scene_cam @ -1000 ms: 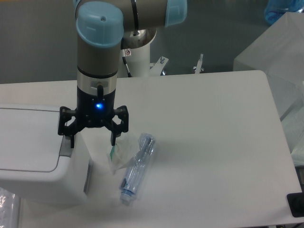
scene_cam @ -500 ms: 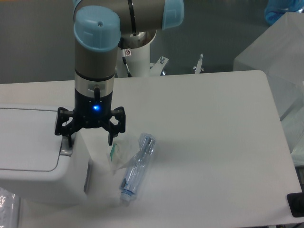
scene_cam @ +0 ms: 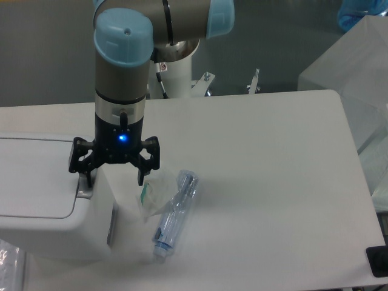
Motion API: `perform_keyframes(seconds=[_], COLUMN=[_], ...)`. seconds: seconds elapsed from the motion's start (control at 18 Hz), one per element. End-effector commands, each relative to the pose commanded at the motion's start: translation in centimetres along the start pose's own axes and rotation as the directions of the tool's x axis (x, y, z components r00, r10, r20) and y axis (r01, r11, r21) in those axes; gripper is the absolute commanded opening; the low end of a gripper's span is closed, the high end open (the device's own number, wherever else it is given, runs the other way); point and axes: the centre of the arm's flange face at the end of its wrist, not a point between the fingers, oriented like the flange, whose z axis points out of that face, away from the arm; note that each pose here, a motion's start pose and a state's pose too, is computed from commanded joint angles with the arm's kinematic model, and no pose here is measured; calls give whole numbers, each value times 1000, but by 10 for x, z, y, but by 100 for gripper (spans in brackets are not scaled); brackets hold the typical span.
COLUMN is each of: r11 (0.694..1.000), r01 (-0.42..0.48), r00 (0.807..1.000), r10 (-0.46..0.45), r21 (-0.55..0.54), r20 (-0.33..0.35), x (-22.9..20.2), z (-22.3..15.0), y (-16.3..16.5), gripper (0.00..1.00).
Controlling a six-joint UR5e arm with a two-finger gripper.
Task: Open the trash can
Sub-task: 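Hold the gripper on the lid as it swings open, then raise the gripper and move it away from the open bin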
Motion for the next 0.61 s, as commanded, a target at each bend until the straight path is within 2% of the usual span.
perform_keyframes(seconds=[0.5, 0.61], r11=[1000, 1000], r01=[0, -5], r00=[1000, 1000], r10=[0, 5], r21=[-4, 12], r20=[3, 0], x=[-1, 2], z=[2, -6], y=[1, -1], gripper=[100, 100])
